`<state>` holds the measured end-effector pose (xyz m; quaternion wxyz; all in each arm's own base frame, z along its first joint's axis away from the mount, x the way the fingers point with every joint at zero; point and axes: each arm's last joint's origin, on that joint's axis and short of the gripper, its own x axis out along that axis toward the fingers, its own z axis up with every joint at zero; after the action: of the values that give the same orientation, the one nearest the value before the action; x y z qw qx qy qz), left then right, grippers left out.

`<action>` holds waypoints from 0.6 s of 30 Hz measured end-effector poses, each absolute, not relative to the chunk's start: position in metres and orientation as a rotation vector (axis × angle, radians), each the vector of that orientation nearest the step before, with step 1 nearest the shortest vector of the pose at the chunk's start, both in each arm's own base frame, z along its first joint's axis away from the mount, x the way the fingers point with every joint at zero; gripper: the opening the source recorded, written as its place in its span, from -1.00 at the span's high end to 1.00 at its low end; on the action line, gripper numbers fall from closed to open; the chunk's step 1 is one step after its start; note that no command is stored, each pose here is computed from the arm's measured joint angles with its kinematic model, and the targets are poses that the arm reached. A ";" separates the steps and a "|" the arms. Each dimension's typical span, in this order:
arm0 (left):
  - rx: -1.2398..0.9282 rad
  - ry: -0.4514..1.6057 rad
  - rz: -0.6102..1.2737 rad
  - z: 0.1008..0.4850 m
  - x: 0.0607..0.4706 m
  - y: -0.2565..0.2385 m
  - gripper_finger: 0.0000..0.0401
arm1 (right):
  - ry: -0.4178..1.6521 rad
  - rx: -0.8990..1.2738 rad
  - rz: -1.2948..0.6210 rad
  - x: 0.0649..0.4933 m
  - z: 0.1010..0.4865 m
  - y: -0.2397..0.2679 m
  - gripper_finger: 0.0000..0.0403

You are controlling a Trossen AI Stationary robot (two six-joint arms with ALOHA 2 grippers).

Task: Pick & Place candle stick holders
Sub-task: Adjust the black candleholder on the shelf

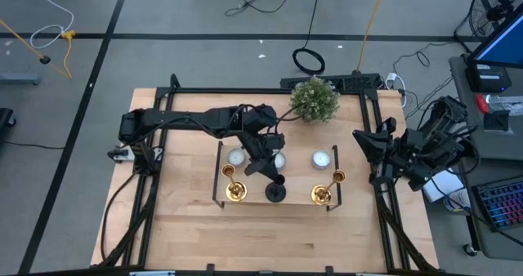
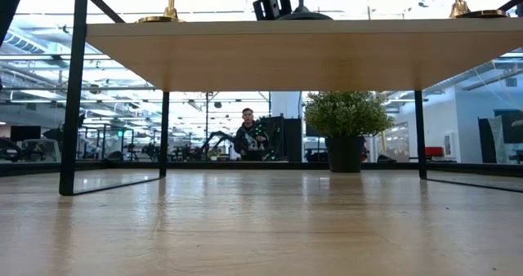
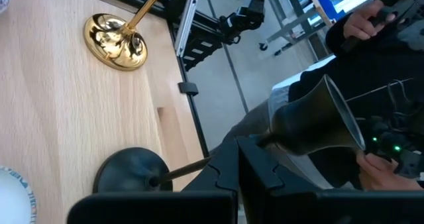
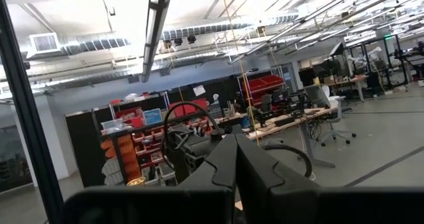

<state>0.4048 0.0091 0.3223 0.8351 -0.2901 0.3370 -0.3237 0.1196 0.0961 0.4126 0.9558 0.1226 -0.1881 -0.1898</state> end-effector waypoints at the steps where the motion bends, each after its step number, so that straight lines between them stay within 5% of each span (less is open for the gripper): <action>1: -0.615 0.714 -0.685 0.322 0.405 0.009 1.00 | -0.382 0.249 -0.385 0.120 0.413 0.096 1.00; 18: -0.624 0.720 -0.700 0.322 0.404 0.009 1.00 | -0.381 0.245 -0.386 0.120 0.413 0.096 1.00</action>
<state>0.4042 0.0087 0.3222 0.8303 -0.2942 0.3395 -0.3299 0.1196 0.0961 0.4126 0.9561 0.1206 -0.1878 -0.1900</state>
